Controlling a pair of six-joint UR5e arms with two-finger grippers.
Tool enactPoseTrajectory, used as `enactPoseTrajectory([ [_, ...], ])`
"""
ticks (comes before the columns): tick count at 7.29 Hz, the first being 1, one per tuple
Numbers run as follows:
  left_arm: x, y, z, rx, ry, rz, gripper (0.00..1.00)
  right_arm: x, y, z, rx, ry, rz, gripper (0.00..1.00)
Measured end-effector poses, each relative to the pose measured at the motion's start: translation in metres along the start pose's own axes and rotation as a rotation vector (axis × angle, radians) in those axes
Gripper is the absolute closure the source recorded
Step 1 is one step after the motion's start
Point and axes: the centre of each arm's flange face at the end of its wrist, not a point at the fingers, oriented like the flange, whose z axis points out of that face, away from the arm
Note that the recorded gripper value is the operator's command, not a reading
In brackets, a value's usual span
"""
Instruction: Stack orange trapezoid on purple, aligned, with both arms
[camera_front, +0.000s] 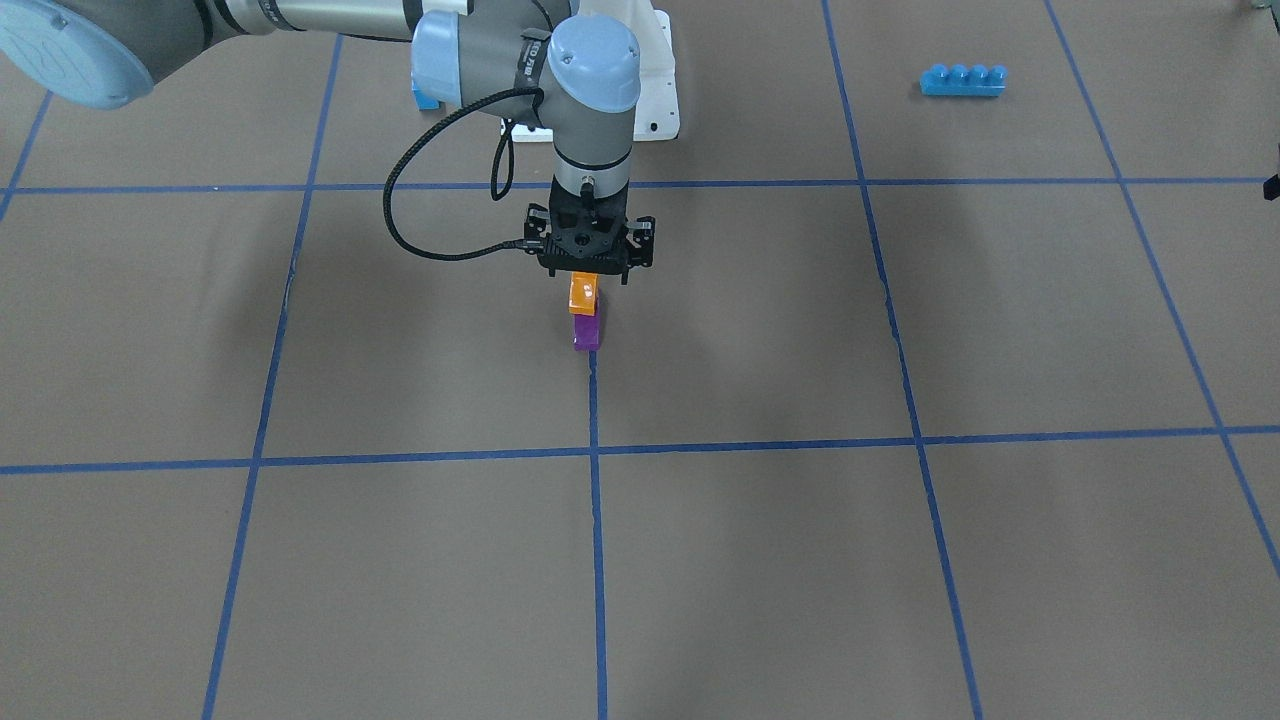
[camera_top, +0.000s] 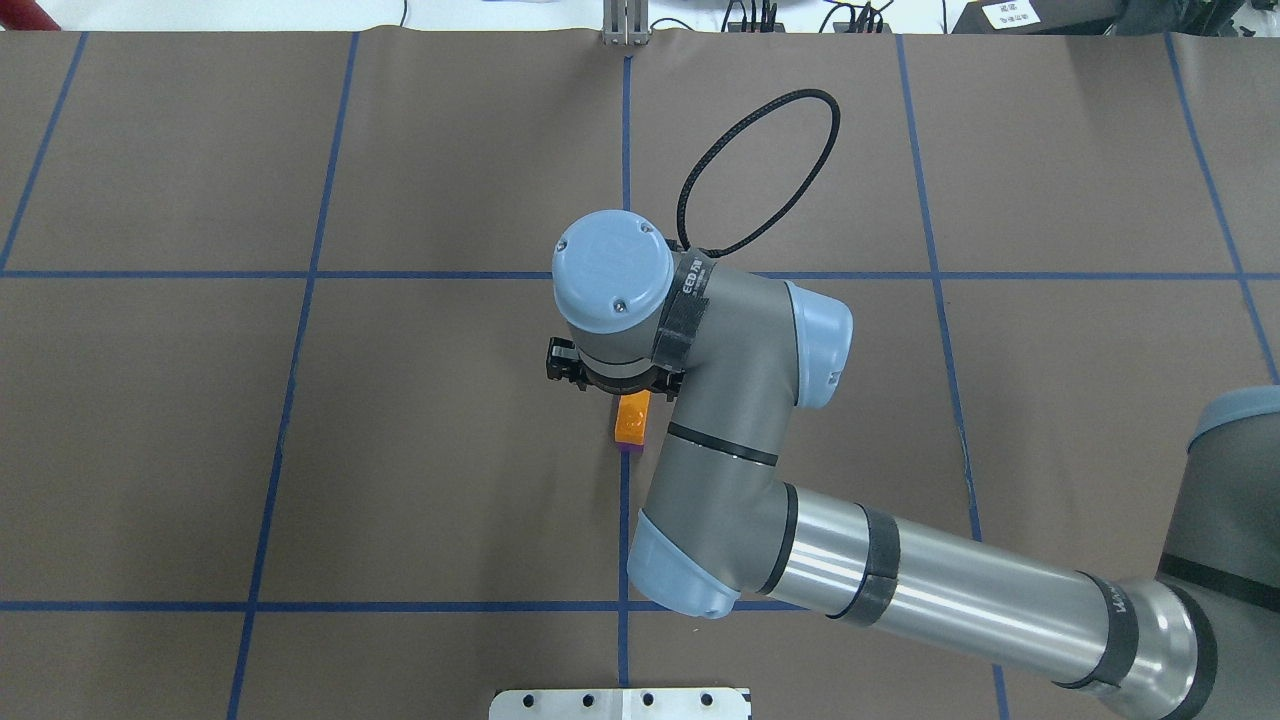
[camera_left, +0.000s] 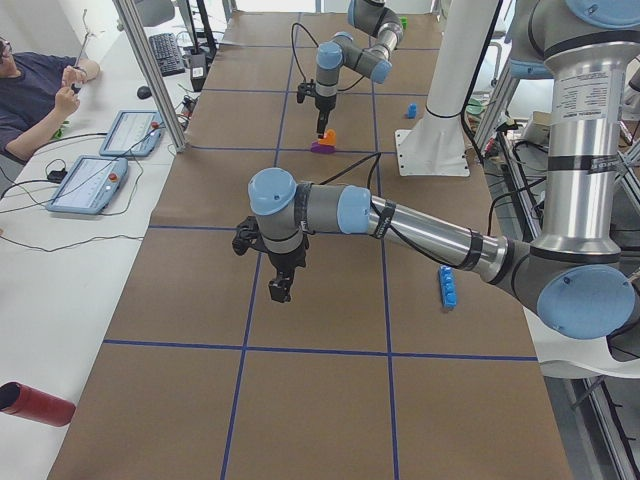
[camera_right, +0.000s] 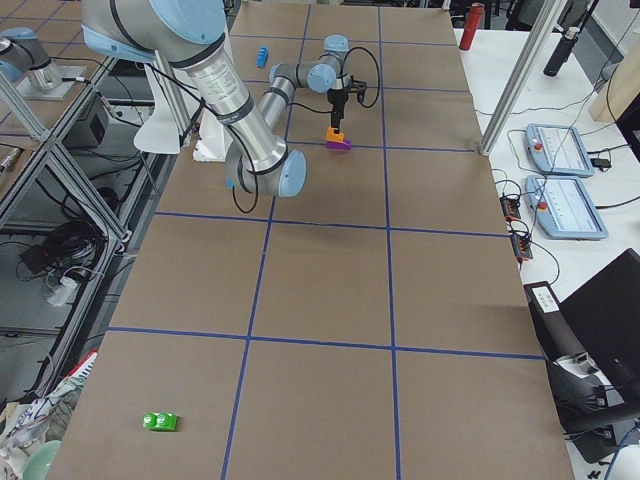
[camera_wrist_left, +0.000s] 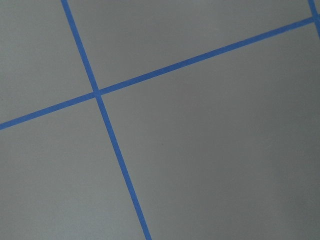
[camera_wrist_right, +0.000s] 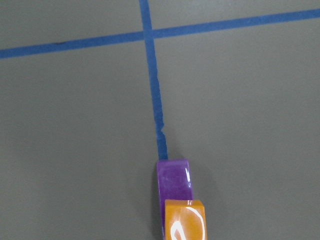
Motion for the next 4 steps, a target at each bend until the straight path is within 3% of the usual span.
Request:
enactPoseTrajectory([
  [2, -0.024, 0.014, 0.019, -0.04, 0.004, -0.072, 0.0, 0.036, -0.04, -0.034, -0.008, -0.041, 0.037, 0.0],
  [4, -0.066, 0.046, 0.039, -0.054, 0.012, -0.148, 0.0, 0.102, -0.085, -0.054, -0.015, -0.052, 0.006, 0.0],
])
